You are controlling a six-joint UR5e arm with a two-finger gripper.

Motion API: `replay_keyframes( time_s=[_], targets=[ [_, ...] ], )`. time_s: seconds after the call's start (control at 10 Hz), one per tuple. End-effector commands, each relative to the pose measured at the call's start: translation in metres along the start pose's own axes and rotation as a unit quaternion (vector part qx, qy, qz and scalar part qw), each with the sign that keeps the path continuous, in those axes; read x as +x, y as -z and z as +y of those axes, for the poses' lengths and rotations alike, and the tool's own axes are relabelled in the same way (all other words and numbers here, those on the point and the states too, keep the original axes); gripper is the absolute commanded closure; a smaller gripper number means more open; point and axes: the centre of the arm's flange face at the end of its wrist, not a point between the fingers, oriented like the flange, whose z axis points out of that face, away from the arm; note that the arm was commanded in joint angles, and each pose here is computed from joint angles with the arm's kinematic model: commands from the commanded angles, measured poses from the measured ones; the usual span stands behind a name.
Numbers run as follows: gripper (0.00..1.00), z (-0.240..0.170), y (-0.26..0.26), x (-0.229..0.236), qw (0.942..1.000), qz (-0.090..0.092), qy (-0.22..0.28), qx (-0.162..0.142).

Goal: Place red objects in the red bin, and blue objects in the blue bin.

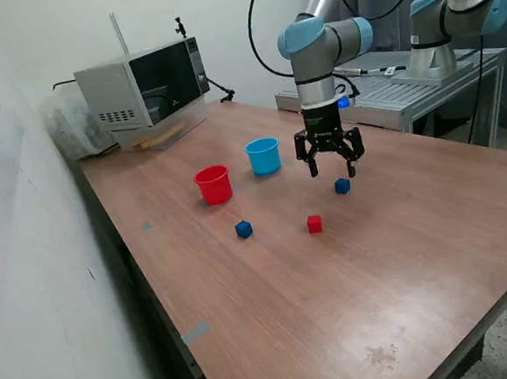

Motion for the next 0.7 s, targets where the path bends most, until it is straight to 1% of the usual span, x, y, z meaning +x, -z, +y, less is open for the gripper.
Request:
replay_keyframes(
  time_s=[0.0, 0.2, 0.5, 0.6],
  targets=[
    [0.0, -0.001, -0.013, -0.014, 0.9988, -0.031, -0.032, 0.017],
    [0.0, -0.003, -0.016, -0.018, 0.9986, -0.033, -0.036, 0.021],
    [0.0, -0.018, -0.023, -0.016, 0.998, -0.033, -0.041, 0.035],
    [0.0, -0.025, -0.022, -0.011, 0.9974, -0.032, -0.052, 0.038]
  ],
)
